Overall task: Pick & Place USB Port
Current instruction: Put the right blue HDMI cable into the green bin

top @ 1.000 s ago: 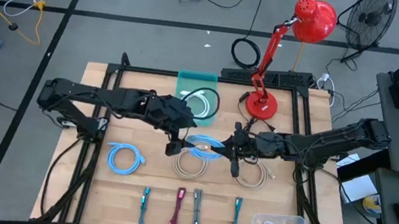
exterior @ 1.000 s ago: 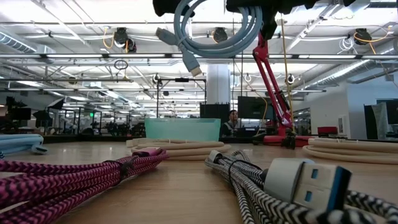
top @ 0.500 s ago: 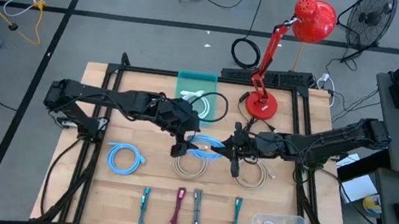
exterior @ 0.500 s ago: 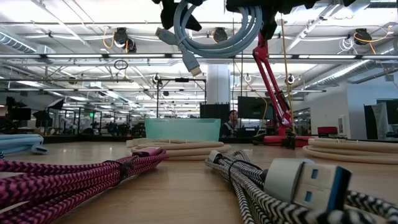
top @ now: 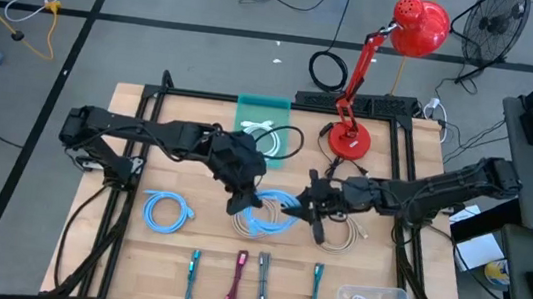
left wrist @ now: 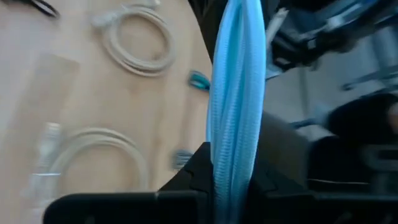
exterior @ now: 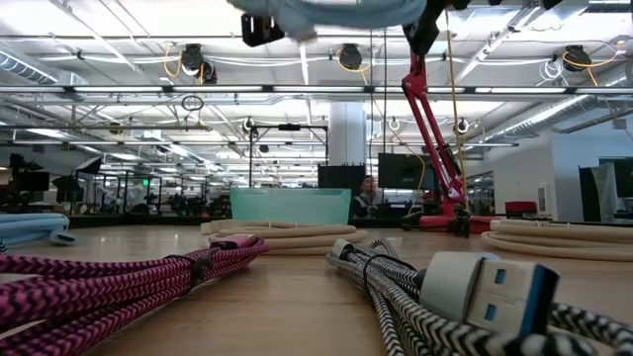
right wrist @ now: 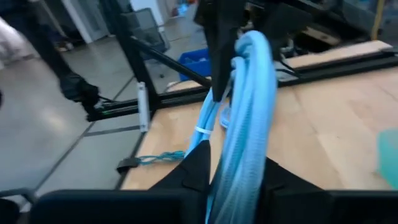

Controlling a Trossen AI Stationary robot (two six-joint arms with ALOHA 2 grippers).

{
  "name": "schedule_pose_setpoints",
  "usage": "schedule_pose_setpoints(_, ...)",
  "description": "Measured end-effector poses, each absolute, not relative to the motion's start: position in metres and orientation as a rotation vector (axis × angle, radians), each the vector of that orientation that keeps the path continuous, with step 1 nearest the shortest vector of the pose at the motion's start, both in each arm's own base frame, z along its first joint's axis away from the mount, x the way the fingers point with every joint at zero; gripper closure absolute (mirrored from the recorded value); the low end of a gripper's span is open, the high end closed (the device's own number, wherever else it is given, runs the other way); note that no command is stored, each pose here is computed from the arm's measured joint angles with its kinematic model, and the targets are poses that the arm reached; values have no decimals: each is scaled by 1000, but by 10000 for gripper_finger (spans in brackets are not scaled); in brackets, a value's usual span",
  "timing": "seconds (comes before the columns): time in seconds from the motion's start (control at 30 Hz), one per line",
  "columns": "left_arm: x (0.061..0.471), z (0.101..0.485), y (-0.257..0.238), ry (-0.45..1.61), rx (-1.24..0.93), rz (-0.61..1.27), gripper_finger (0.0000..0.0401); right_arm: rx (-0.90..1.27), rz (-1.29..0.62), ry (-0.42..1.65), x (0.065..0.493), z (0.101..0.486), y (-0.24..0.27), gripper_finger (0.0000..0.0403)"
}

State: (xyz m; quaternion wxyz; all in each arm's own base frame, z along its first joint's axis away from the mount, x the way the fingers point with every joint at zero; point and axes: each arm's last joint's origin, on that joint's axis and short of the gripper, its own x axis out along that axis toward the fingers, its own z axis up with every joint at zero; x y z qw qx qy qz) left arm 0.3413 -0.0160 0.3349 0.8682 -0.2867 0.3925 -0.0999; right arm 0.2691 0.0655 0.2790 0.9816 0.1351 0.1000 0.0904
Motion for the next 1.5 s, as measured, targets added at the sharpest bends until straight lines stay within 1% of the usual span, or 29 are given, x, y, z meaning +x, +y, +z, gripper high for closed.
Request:
schedule_pose_setpoints(0.17,337,339,-20,871,-764,-280,369,247,222,197,264,282,73,307)
schedule_pose_setpoints(0.3,315,354,-26,902,-816,-252,369,245,242,198,260,285,76,273)
schedule_pose_setpoints(0.43,288,377,-34,834,-790,-201,369,241,258,174,257,289,79,246)
schedule_pose_setpoints(0.53,268,401,-37,717,-772,-234,369,251,259,59,265,293,84,230)
schedule_pose_setpoints(0.63,253,412,-37,686,-768,-264,369,387,319,-67,279,282,92,215)
schedule_pose_setpoints(0.7,246,416,-35,676,-765,-275,369,528,338,-107,291,270,94,205)
schedule_pose_setpoints(0.8,241,417,-32,693,-767,-288,369,680,371,-180,304,258,90,191)
schedule_pose_setpoints(0.9,245,410,-32,748,-767,-287,369,752,405,-246,311,253,83,179)
schedule_pose_setpoints(1.07,264,390,-36,872,-791,-328,369,779,367,-214,319,242,74,166)
schedule_pose_setpoints(1.2,276,377,-36,954,-825,-340,369,782,385,-206,319,242,74,163)
schedule_pose_setpoints(1.5,293,364,-17,993,-920,-371,369,789,390,-193,316,241,84,163)
